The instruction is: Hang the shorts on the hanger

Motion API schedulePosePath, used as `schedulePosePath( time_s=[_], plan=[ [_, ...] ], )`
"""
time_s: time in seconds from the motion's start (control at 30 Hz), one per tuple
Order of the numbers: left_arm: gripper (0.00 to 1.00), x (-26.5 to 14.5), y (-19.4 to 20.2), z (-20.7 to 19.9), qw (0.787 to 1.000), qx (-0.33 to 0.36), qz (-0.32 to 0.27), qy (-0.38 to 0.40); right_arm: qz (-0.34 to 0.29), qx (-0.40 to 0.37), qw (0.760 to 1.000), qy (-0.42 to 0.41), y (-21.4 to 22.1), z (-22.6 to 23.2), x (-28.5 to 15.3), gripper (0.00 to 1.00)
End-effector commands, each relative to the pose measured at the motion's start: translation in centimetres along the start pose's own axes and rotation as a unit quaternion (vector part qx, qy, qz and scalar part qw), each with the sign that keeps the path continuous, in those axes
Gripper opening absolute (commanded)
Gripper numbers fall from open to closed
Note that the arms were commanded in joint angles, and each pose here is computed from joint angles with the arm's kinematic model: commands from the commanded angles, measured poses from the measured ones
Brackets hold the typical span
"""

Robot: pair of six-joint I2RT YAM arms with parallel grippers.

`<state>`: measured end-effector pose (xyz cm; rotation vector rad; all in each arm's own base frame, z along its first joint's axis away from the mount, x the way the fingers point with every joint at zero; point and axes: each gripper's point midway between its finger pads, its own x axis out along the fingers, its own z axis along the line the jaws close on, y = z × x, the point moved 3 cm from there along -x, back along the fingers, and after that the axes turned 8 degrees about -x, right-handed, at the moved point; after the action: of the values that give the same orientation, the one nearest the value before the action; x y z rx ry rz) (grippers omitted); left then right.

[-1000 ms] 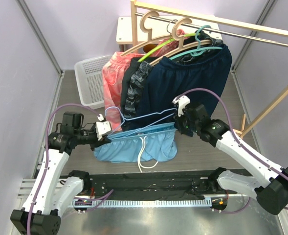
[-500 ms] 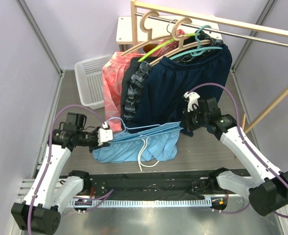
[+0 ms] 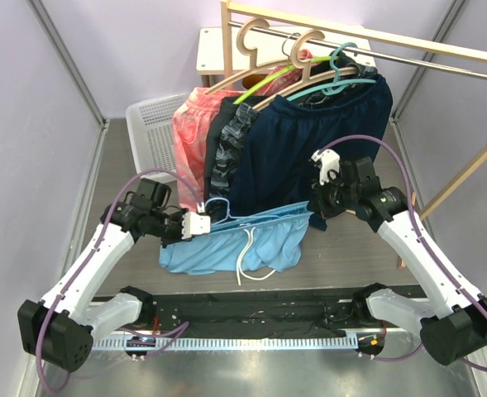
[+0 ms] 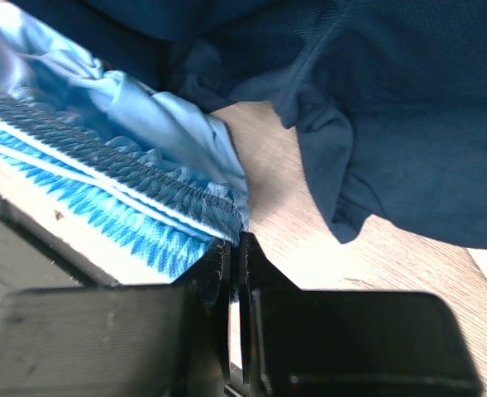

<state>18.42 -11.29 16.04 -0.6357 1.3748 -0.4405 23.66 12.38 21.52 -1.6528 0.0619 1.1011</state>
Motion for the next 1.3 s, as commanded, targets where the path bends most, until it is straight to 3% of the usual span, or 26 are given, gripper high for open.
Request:
schedulePosePath(
  time_s=[0.0,0.07,0.13,0.17,0.23,0.27,0.33,0.4,0.57,0.9,1.2,1.27],
  plan=[
    [0.0,-1.1,1.2,0.3,0.995,-0.039,0.089,-0.036,-0.013,-0.017,0.998,0.054,-1.4,-2.4,-1.6,0.01],
    [0.0,-0.9,-0.2,0.3,0.995,-0.036,0.082,-0.034,-0.009,-0.02,0.999,0.028,-1.8,-1.3,-1.3,0.01],
    [0.0,-1.1,-1.3,0.7,0.996,-0.05,0.065,-0.039,-0.004,-0.038,0.999,-0.004,-1.8,0.4,-1.4,0.15],
    [0.0,-1.1,-1.7,0.7,0.996,-0.051,0.056,-0.038,-0.007,-0.05,0.999,-0.014,-1.9,0.9,-1.7,0.38],
    [0.0,-1.5,-2.3,0.6,0.997,-0.048,0.047,-0.037,-0.016,-0.063,0.997,-0.042,-2.0,1.8,-2.6,0.66],
    [0.0,-1.6,-2.5,0.3,0.998,-0.044,0.04,-0.03,-0.025,-0.085,0.995,-0.049,-2.1,2.0,-3.1,0.85],
    [0.0,-2.1,-3.0,-0.1,0.999,-0.032,0.027,-0.028,-0.057,-0.116,0.989,-0.078,-2.8,3.1,-4.5,0.95],
    [0.0,-2.4,-3.3,-0.6,0.999,-0.017,0.018,-0.021,-0.081,-0.14,0.983,-0.087,-3.5,3.5,-5.3,0.98],
    [0.0,-3.6,-4.2,-1.5,1.0,0.013,0.016,-0.004,-0.133,-0.182,0.961,-0.159,-6.1,5.5,-6.2,0.97],
    [0.0,-6.2,-8.9,-2.5,0.997,0.044,-0.063,0.022,-0.203,-0.266,0.906,-0.259,-9.8,13.2,-4.9,0.76],
    [0.0,-8.3,-11.9,-2.8,0.992,0.07,-0.105,0.004,-0.187,-0.287,0.894,-0.287,-11.1,16.4,-4.6,0.52],
    [0.0,-8.4,-12.3,-2.9,0.992,0.062,-0.108,0.006,-0.182,-0.28,0.894,-0.3,-11.3,17.1,-4.7,0.41]
  ],
)
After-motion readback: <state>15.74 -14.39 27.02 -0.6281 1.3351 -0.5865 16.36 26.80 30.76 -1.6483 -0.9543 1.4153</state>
